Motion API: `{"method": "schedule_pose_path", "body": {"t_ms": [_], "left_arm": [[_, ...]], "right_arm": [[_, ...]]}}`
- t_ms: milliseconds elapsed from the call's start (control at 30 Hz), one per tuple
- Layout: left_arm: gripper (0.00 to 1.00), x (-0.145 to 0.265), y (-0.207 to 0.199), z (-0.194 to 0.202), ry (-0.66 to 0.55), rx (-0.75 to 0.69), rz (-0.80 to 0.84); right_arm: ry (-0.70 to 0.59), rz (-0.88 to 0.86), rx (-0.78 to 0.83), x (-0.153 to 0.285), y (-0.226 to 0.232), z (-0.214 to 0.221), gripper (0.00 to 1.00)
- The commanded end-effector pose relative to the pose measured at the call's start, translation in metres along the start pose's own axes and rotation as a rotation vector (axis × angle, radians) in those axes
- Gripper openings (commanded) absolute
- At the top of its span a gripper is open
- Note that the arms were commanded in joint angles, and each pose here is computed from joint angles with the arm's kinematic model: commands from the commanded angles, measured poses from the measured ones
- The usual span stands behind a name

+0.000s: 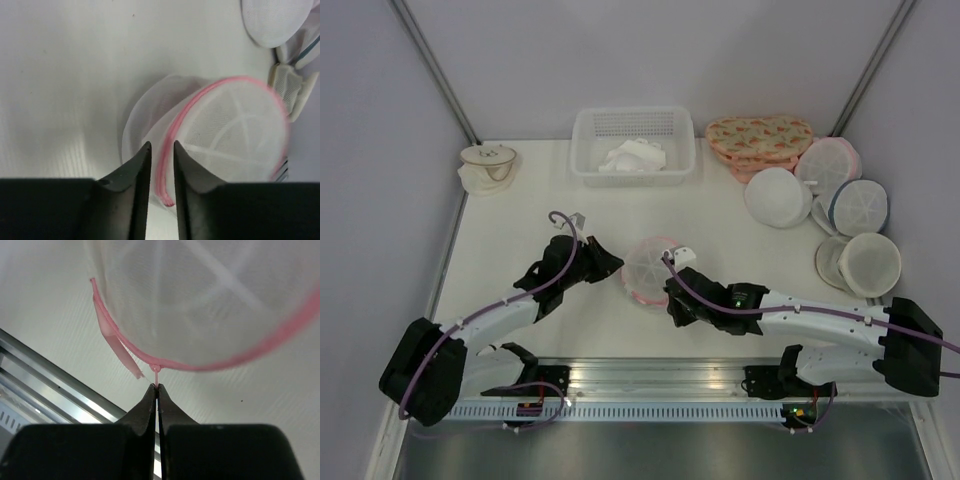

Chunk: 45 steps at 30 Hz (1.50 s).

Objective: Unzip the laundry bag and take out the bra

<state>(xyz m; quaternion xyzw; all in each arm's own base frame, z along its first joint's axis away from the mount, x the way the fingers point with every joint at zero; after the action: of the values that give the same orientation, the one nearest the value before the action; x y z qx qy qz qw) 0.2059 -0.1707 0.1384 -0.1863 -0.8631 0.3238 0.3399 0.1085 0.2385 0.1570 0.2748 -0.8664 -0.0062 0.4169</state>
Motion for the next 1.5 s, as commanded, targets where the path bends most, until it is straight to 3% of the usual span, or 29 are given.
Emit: {"method": "schedule_pose_path", "body": {"t_ms": [0, 33, 67, 167, 233, 533, 933, 1133, 1233, 1267, 1300, 1467], "left_arm": [[0.33, -0.008, -0.037, -0.037, -0.108, -0.062, 0.192], [0.44, -0.007, -0.041, -0.036, -0.087, -0.052, 0.219], [0.63, -0.006, -0.041, -0.034, -0.073, -0.040, 0.219], [0.75, 0.002, -0.035, -0.025, -0.024, -0.002, 0.172], [0.75, 0.009, -0.023, -0.008, 0.046, 0.035, 0.112], [0.76, 0.047, -0.028, 0.034, 0.126, 0.156, 0.243], [0.75, 0.037, -0.032, 0.052, 0.192, 0.177, 0.242], [0.66, 0.024, -0.034, 0.053, 0.197, 0.179, 0.250], [0.36, 0.019, -0.036, 0.053, 0.203, 0.177, 0.252], [0.13, 0.018, -0.037, 0.053, 0.205, 0.177, 0.251], [0.04, 0.017, -0.037, 0.053, 0.207, 0.176, 0.249], [0.02, 0.020, -0.033, 0.052, 0.188, 0.158, 0.214]], "right_arm": [[0.112, -0.033, 0.028, -0.007, -0.002, 0.021, 0.00], [0.121, -0.035, 0.027, -0.010, -0.001, 0.023, 0.00], [0.139, -0.029, 0.025, -0.014, -0.001, 0.026, 0.00], [0.150, -0.041, 0.018, -0.024, 0.003, 0.029, 0.00], [0.142, -0.053, 0.020, -0.028, 0.006, 0.026, 0.00], [0.064, -0.116, 0.037, -0.030, 0.020, 0.007, 0.00], [-0.023, -0.259, 0.002, -0.021, 0.043, -0.016, 0.00], [-0.025, -0.314, 0.000, -0.014, 0.047, -0.017, 0.00], [-0.027, -0.316, -0.005, -0.013, 0.045, -0.015, 0.00], [-0.020, -0.310, -0.006, -0.013, 0.044, -0.014, 0.00], [-0.017, -0.302, -0.005, -0.013, 0.043, -0.013, 0.00], [0.030, -0.154, 0.004, -0.015, 0.025, -0.003, 0.00]]}}
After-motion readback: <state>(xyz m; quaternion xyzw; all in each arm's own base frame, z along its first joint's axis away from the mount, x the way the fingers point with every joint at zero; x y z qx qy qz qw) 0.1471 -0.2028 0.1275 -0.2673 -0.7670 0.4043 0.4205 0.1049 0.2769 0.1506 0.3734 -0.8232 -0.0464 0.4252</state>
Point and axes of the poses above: each gripper's point midway between its finger pads, its own x axis back along the fingers, its own y axis along the line the jaws close on, z = x × y, the point moved 8 cm from there along x, back along the fingers
